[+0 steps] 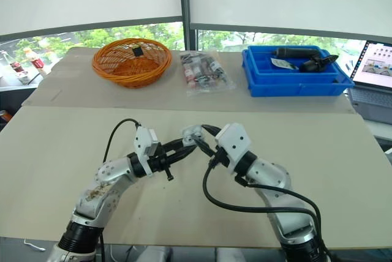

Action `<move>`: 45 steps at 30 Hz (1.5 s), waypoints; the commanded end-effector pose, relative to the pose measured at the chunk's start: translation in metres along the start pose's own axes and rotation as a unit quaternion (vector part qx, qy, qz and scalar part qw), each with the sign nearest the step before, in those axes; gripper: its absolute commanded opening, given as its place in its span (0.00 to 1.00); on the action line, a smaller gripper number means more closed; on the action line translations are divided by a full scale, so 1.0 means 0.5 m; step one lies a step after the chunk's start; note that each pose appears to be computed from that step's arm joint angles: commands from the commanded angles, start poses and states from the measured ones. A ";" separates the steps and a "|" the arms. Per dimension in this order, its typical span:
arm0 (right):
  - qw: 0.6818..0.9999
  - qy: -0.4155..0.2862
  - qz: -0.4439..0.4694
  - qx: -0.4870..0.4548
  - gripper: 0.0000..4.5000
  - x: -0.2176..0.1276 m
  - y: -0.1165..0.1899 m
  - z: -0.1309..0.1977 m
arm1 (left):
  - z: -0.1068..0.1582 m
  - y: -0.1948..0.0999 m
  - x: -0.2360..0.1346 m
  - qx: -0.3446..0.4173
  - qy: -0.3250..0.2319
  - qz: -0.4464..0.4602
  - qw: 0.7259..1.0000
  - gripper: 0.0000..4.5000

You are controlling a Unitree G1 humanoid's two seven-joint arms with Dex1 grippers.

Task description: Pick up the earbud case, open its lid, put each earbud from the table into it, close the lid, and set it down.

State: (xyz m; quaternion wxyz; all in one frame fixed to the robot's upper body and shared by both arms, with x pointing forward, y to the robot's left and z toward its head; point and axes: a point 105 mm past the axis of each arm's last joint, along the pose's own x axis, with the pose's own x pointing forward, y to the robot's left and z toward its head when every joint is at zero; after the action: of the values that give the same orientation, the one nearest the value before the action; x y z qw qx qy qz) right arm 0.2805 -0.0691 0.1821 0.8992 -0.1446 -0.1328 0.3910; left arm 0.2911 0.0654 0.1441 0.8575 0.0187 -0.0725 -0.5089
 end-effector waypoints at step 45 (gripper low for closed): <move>0.953 0.200 0.222 0.051 0.00 -0.122 -0.020 0.034 | -0.015 -0.055 0.108 -0.047 0.036 -0.229 0.972 0.13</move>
State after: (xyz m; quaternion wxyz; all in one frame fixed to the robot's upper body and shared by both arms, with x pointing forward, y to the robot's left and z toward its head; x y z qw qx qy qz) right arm 0.2443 -0.1197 0.1795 0.7998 -0.1930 0.1348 0.5523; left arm 0.2933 0.0069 0.1302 0.7218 0.0223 -0.0099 -0.6917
